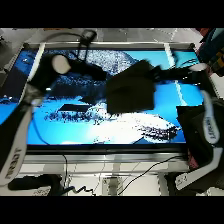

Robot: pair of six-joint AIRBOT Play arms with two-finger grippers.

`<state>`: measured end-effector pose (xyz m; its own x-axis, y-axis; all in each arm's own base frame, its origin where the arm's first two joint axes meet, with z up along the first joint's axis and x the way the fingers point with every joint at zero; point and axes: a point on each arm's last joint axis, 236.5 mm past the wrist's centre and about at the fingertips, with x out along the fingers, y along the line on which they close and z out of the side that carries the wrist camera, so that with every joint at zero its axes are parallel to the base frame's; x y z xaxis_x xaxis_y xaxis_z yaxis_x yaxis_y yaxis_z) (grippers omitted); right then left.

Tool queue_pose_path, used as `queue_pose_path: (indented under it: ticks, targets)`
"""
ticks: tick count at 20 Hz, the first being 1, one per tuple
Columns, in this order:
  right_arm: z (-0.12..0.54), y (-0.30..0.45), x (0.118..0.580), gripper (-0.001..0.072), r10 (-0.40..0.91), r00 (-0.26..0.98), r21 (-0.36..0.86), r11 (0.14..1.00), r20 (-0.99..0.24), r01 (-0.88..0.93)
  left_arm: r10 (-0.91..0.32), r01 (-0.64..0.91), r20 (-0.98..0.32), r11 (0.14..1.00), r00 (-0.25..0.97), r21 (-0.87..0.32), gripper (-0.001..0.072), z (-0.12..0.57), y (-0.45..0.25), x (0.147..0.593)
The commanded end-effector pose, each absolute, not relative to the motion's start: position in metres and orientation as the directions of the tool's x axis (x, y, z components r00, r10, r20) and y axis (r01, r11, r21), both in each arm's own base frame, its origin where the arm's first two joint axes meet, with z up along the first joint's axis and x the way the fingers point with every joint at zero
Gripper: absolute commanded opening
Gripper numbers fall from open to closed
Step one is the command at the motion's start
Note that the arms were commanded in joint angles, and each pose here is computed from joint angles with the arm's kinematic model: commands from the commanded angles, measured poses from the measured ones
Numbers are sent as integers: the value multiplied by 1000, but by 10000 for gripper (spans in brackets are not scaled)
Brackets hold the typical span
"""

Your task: Fold the clothes and pants, and hang the long-sleeved shirts on hangers.

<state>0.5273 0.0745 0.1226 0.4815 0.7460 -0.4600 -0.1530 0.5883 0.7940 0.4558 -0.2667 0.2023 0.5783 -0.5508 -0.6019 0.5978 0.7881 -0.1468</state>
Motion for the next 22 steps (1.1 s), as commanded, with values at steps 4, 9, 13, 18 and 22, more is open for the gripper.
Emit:
queue_pose_path:
  ticks: [4,9,13,18,22]
  targets:
    - [223,-137,414,32,227,717,616,711,-658,340,-569,593,-420,801,708,-85,21,318,-224,406]
    - [243,-267,224,32,-357,438,293,391,-825,872,-579,599,-371,797,726,-74,21,343,-219,389]
    - [229,-264,128,33,-345,204,155,164,-916,974,-579,598,-373,798,725,-74,21,342,-219,390]
    - [230,-275,109,690,-373,176,157,81,-911,984,-579,598,-373,798,725,-74,21,342,-219,390]
    - [240,-287,128,547,-422,256,224,124,-870,967,-579,598,-373,798,726,-74,21,342,-219,390]
